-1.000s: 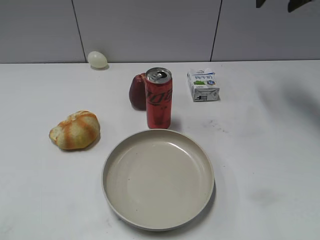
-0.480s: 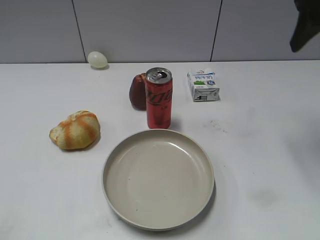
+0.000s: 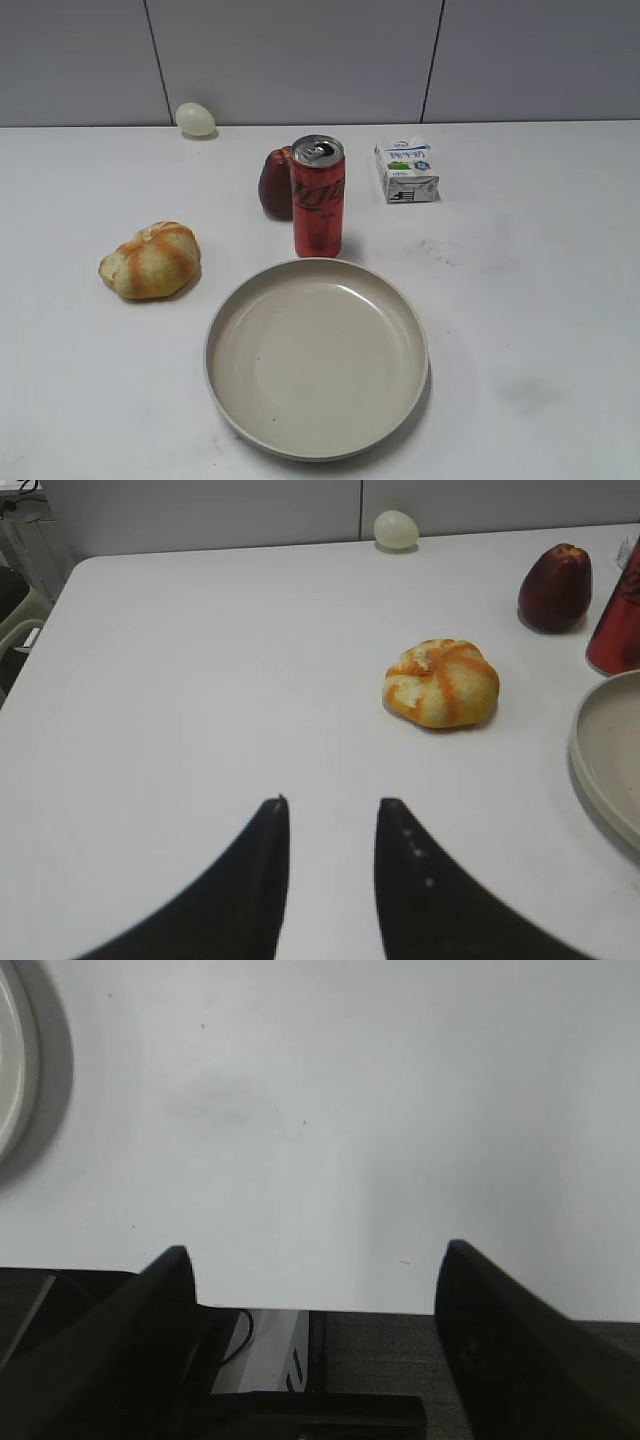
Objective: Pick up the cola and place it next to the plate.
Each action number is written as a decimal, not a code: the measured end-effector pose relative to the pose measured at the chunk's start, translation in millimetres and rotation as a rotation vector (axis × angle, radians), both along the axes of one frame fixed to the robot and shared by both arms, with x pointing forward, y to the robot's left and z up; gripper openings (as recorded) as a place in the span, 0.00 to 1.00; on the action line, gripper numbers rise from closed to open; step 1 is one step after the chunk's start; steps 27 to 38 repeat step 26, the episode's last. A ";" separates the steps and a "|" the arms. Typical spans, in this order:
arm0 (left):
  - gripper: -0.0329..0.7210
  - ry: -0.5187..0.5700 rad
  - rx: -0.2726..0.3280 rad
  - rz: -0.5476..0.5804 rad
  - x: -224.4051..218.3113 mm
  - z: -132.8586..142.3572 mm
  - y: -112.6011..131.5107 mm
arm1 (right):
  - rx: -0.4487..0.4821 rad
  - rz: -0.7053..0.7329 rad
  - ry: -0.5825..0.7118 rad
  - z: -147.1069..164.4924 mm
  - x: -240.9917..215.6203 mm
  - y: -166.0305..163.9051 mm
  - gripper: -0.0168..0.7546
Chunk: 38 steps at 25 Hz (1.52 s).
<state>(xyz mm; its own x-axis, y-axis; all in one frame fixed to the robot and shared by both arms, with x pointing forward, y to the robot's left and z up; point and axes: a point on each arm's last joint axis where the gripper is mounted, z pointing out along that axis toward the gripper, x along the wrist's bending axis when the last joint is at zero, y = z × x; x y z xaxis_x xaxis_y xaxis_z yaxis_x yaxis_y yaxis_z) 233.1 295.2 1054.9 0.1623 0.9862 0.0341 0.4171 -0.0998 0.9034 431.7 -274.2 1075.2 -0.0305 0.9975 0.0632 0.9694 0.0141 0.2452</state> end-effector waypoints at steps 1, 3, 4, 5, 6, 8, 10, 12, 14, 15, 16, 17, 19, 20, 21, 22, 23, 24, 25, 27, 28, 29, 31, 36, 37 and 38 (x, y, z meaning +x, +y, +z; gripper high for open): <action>0.36 0.000 0.000 0.000 0.0 0.0 0.0 | 0.000 0.000 0.003 -5.9 -8.6 -0.9 0.79; 0.36 0.000 0.000 0.000 0.0 0.0 0.0 | 0.001 -0.001 -0.012 -14.2 -26.7 -2.9 0.79; 0.36 0.000 0.000 0.000 0.0 0.0 0.0 | 0.002 -0.002 -0.025 -17.2 -33.7 -3.6 0.79; 0.36 0.000 0.000 0.000 0.0 0.0 0.0 | 0.003 -0.002 -0.034 -20.6 -42.5 -4.6 0.79; 0.36 0.000 0.000 0.000 0.0 0.0 0.0 | 0.005 -0.003 -0.048 -23.8 -50.8 -5.5 0.79; 0.36 0.000 0.000 0.000 0.0 0.0 0.0 | 0.008 -0.003 -0.080 -29.4 -65.0 -7.0 0.79; 0.36 0.000 0.000 0.000 0.0 0.0 0.0 | 0.013 -0.004 -0.125 -34.7 -79.5 -8.6 0.79; 0.36 0.000 0.000 0.000 0.0 0.0 0.0 | 0.018 -0.005 -0.170 -39.6 -92.5 -10.0 0.79; 0.36 0.000 0.000 0.000 0.0 0.0 0.0 | 0.024 -0.006 -0.229 -43.8 -105.0 -11.4 0.79; 0.36 0.001 0.000 0.000 0.0 -0.1 0.0 | 0.027 -0.006 -0.258 -44.9 -111.7 -12.1 0.79; 0.36 0.001 0.000 0.000 0.0 -0.1 0.0 | 0.031 -0.006 -0.296 -43.0 -117.5 -12.7 0.79; 0.36 0.001 0.000 0.000 0.0 -0.1 0.0 | 0.036 -0.007 -0.342 -40.1 -123.0 -13.3 0.79; 0.36 0.001 0.000 0.000 0.0 -0.1 0.0 | 0.045 -0.007 -0.421 -34.9 -133.3 -14.4 0.79; 0.36 0.001 0.000 0.000 0.0 -0.1 0.0 | 0.049 -0.007 -0.461 -32.6 -139.0 -15.0 0.79; 0.36 0.001 0.000 0.000 0.0 -0.1 0.0 | 0.053 -0.007 -0.494 -30.8 -143.8 -15.5 0.79; 0.36 0.001 0.000 0.000 0.0 -0.1 0.0 | 0.057 -0.007 -0.536 -28.8 -149.8 -16.1 0.79; 0.36 0.001 0.000 0.000 0.0 -0.1 0.0 | 0.062 -0.007 -0.577 -27.2 -155.7 -16.8 0.79; 0.36 0.001 0.000 0.000 0.0 -0.1 0.0 | 0.066 -0.007 -0.616 -26.3 -161.6 -17.4 0.79; 0.36 0.001 0.000 0.000 0.0 -0.1 0.0 | 0.070 -0.007 -0.649 -25.6 -166.7 -17.9 0.79; 0.36 0.001 0.000 0.000 0.0 -0.1 0.0 | 0.074 -0.007 -0.689 -24.9 -172.9 -18.6 0.79; 0.36 0.001 0.000 0.000 0.0 -0.1 0.0 | 0.074 -0.007 -0.689 -24.9 -172.9 -18.6 0.79; 0.36 0.001 0.000 0.000 0.0 -0.1 0.0 | 0.074 -0.007 -0.689 -24.9 -172.9 -18.6 0.79; 0.36 0.001 0.000 0.000 0.0 -0.1 0.0 | 0.074 -0.007 -0.689 -24.9 -172.9 -18.6 0.79; 0.36 0.001 0.000 0.000 0.0 -0.1 0.0 | 0.074 -0.007 -0.689 -24.9 -172.9 -18.6 0.79; 0.36 0.001 0.000 0.000 0.0 -0.1 0.0 | 0.074 -0.007 -0.689 -24.9 -172.9 -18.6 0.79; 0.36 0.001 0.000 0.000 0.0 -0.1 0.0 | 0.074 -0.007 -0.689 -24.9 -172.9 -18.6 0.79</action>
